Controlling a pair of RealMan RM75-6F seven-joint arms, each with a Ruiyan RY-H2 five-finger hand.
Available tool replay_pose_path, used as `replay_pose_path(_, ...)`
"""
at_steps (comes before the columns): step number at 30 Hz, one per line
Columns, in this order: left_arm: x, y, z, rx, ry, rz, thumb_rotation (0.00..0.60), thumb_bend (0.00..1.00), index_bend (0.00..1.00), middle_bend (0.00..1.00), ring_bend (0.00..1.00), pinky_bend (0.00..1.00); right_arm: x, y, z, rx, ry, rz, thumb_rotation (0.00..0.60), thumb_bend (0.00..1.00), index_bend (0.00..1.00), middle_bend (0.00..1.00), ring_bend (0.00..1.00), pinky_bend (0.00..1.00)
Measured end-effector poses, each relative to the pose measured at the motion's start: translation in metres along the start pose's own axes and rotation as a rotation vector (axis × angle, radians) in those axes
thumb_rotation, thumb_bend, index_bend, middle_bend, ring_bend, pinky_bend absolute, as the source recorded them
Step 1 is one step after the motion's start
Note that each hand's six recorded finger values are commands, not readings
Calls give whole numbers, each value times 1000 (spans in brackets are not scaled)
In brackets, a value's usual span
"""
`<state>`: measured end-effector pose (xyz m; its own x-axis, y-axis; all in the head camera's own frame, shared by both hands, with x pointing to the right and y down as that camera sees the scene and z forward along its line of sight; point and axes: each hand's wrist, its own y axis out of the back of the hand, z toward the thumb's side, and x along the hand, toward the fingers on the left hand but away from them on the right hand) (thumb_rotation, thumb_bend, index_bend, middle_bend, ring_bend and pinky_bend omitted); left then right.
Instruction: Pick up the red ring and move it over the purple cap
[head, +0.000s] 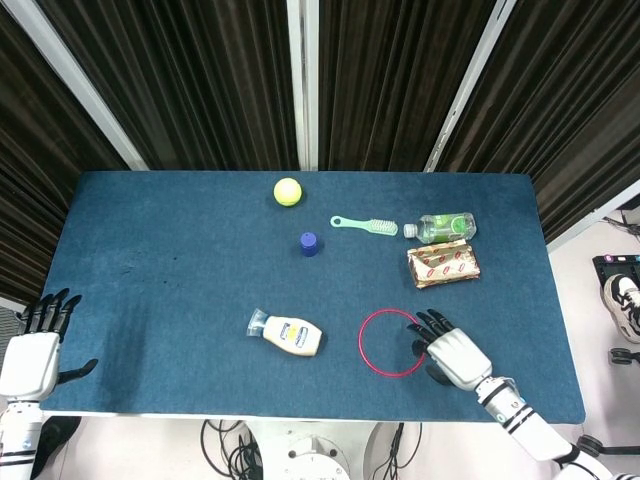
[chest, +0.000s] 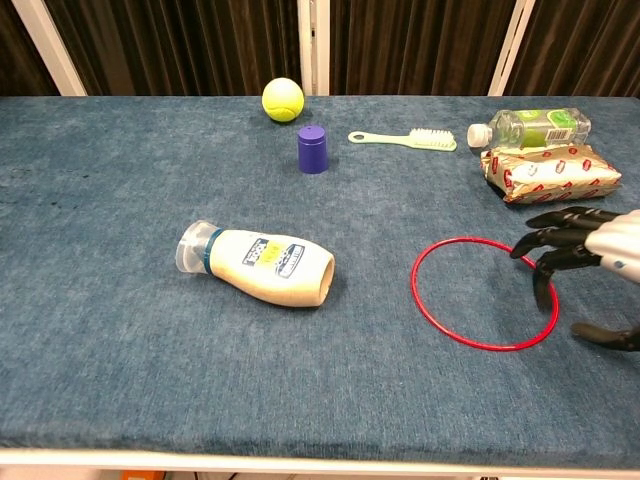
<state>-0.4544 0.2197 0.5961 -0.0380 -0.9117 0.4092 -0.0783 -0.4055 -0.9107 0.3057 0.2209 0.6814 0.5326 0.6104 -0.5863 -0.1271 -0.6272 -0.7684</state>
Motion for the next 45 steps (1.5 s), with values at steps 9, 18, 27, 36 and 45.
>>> replay_pose_path(9, 0, -2, -2, -4, 4, -5, 600, 65, 110, 0, 0, 0, -9, -8, 4, 17, 24, -12, 600, 307, 499, 143, 0, 0)
replay_pose_path(18, 0, -4, -5, -8, 8, -6, 600, 66, 109, 0, 0, 0, -11, -12, 2, 14, 15, 2, 600, 317, 539, 154, 0, 0)
replay_pose_path(27, -1, -4, -7, -9, 11, -5, 600, 65, 110, 0, 0, 0, -13, -12, 2, 3, 12, -2, 600, 345, 620, 197, 0, 0)
replay_pose_path(36, 0, -3, -5, -8, 4, -4, 600, 65, 109, 0, 0, 0, -12, 3, -2, -39, -12, -60, 600, 360, 680, 230, 0, 0)
replay_pose_path(45, 3, -2, -1, -2, -9, -5, 600, 65, 109, 0, 0, 0, -41, 63, -15, -71, -30, -155, 600, 360, 680, 234, 0, 0)
